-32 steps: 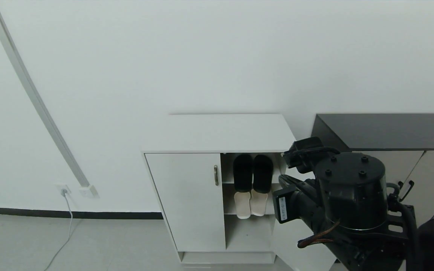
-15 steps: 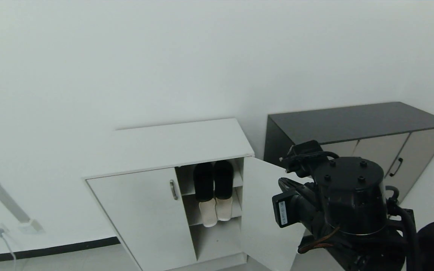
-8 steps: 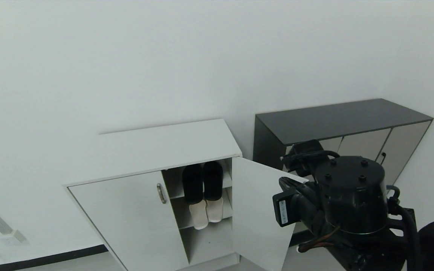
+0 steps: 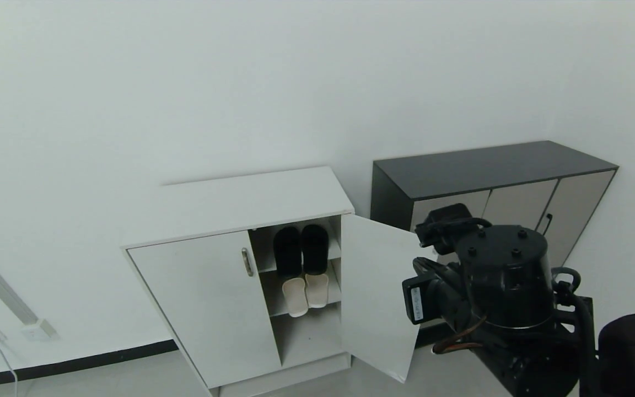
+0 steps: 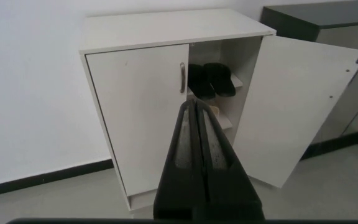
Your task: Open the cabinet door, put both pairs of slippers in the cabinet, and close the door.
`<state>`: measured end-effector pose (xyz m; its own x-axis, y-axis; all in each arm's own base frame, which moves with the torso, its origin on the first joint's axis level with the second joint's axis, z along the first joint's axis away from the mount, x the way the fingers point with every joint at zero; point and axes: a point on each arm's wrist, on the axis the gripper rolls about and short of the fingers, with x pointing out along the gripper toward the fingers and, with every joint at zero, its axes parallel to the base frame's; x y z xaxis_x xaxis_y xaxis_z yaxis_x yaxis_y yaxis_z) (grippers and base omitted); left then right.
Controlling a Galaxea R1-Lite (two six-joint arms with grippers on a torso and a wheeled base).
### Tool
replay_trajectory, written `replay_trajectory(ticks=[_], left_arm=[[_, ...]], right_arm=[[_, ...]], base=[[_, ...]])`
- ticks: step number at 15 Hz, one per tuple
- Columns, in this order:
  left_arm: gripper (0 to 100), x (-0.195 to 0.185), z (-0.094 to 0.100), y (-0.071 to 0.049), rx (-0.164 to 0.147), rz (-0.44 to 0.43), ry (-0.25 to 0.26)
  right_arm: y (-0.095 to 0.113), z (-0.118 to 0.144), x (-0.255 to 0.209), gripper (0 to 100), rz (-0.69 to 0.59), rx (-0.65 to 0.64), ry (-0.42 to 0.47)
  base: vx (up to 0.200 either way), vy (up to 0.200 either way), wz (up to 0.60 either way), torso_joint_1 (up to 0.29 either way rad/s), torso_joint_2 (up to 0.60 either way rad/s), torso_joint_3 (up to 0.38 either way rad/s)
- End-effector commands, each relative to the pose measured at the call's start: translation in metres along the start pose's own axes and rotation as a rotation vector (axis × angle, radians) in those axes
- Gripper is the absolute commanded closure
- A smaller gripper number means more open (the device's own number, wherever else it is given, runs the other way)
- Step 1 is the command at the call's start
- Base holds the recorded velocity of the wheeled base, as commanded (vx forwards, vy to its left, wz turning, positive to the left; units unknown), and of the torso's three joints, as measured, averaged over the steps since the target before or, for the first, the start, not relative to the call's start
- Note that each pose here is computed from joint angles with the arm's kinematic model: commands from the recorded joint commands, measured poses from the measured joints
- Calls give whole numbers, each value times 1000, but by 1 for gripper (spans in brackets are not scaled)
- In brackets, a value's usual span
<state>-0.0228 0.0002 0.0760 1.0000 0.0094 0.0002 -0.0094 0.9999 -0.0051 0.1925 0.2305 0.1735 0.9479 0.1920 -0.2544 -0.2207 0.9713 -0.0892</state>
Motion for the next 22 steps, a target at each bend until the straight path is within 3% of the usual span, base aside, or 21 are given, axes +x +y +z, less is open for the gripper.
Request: replay_trajectory(ticks=[1,3,7,18,22], left_arm=[[100,0,0,0,1,0,0],[100,0,0,0,1,0,0],[100,0,0,0,1,0,0],[100,0,0,0,-1,0,0],[100,0,0,0,1,0,0]], right_arm=[[-18,15,25,100,-46,55,-24],[-48,29,64,100,-78,102,-31],[-85,34,128,100,-172,146,-2],[-102,-8,223,100,-228,197,65],[-108,-15,237,100,-247,195,93]], base=[[0,0,0,0,0,0],[0,0,0,0,0,0],[0,0,0,0,0,0],[0,0,0,0,0,0],[0,0,0,0,0,0]])
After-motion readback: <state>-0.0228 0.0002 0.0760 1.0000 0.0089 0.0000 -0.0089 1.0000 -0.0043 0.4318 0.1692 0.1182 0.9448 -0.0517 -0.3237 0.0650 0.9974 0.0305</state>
